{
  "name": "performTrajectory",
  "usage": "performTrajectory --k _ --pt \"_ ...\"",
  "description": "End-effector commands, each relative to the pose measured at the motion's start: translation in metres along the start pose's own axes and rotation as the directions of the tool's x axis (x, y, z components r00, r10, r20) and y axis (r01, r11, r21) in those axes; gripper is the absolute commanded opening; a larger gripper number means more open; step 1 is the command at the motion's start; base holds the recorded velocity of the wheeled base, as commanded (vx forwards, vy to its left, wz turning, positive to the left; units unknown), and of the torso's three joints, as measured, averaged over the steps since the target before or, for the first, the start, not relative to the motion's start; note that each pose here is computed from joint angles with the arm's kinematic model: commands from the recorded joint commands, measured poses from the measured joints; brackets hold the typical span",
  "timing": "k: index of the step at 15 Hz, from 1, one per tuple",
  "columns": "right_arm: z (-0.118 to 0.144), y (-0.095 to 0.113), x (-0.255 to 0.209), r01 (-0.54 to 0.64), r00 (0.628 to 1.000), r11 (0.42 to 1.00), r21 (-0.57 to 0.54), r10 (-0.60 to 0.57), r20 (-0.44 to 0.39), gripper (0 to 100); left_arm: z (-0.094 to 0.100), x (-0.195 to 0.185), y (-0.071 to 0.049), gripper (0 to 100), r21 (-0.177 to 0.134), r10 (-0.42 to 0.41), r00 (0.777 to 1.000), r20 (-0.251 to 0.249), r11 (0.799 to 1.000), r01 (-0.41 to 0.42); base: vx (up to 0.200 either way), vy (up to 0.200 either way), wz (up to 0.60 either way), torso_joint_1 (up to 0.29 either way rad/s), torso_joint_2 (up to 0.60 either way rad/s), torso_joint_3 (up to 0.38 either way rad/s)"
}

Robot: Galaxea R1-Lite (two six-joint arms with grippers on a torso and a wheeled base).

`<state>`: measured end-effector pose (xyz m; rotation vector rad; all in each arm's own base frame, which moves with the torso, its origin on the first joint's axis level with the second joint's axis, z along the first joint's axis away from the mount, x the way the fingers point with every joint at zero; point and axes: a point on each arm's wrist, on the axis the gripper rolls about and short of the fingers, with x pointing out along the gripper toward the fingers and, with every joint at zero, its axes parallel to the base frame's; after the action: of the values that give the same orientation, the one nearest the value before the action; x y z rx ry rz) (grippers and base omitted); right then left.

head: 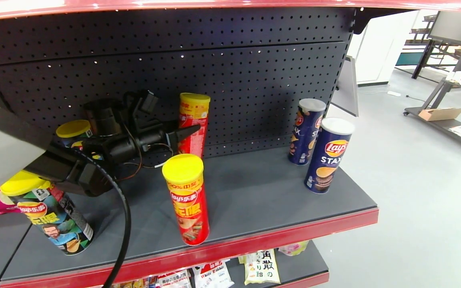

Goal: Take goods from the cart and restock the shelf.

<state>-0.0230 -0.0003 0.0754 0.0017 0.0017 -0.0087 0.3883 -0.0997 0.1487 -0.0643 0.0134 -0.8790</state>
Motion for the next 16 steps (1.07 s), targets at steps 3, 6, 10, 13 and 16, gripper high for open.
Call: performTrajectory --k 3,6,10,13,16 --pt "0.0 0.0 0.0 0.0 1.0 1.0 0.0 0.0 -0.001 100 -0.019 0.008 0.007 0 -0.022 -0.005 1.0 -0.025 1.0 0.004 0.0 0.0 0.0 0.0 0.0 0.0" --pt "0.0 0.0 0.0 0.0 1.0 1.0 0.0 0.0 -0.001 100 -0.024 0.014 0.011 0 -0.022 -0.005 1.0 -0.025 1.0 0.004 0.0 0.0 0.0 0.0 0.0 0.0" --pt "0.0 0.0 0.0 0.0 1.0 1.0 0.0 0.0 -0.001 100 -0.035 0.022 0.012 0 -0.036 -0.016 0.999 -0.042 0.999 0.015 0.0 0.0 0.0 0.0 0.0 0.0" --pt "0.0 0.0 0.0 0.0 1.0 1.0 0.0 0.0 -0.001 100 -0.039 0.03 0.011 0 -0.038 -0.03 0.999 -0.04 0.999 0.029 0.0 0.0 0.0 0.0 0.0 0.0" --pt "0.0 0.0 0.0 0.0 1.0 1.0 0.0 0.0 -0.001 100 -0.041 0.033 0.012 0 -0.052 -0.035 0.999 -0.04 0.998 0.033 0.0 0.0 0.0 0.0 0.0 0.0"
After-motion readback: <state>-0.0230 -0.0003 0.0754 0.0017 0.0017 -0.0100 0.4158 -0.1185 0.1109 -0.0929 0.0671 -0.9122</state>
